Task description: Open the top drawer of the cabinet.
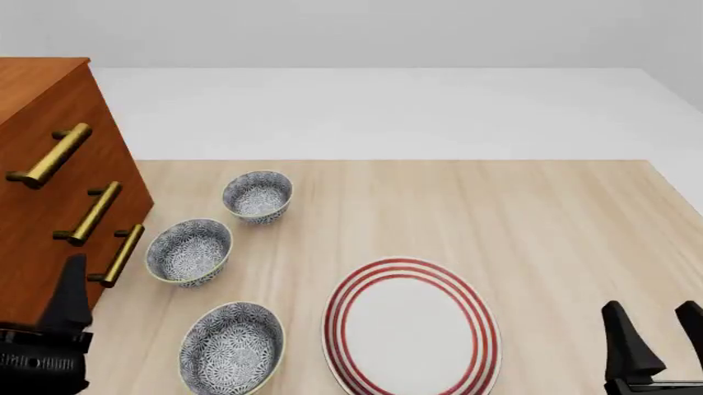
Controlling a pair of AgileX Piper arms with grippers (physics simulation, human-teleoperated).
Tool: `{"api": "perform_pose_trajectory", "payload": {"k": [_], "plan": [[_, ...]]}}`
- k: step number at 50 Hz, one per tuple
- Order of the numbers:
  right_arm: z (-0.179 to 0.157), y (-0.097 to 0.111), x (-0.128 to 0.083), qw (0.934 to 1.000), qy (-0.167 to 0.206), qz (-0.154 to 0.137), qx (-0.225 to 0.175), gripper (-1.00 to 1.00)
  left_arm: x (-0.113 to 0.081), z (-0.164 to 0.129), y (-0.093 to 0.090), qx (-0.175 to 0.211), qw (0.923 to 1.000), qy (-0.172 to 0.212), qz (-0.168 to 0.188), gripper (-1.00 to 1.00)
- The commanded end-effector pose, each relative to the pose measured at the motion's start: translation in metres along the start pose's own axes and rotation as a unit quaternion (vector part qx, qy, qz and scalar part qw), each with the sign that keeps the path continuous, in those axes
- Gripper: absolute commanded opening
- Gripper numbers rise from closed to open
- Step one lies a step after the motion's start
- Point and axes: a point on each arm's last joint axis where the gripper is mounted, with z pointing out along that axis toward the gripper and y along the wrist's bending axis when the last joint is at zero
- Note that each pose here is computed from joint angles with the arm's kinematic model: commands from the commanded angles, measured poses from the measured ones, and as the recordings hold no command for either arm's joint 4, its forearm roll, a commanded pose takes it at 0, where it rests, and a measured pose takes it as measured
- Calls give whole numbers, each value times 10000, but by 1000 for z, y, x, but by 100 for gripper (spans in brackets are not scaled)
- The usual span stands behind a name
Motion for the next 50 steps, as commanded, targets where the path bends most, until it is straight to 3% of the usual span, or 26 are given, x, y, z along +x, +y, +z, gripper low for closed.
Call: {"api": "perform_pose_trajectory", "payload": {"k": [1,25,39,50], "plan": [[0,0,0,10000,0,0,0,100,2,11,1,-161,9987,44,476,100],[0,0,0,10000,0,0,0,100,6,39,-3,110,9950,191,975,100],[0,0,0,10000,0,0,0,100,10,51,-8,450,9889,370,1367,100],[0,0,0,10000,0,0,0,100,13,63,-4,510,9852,487,1560,100]]}}
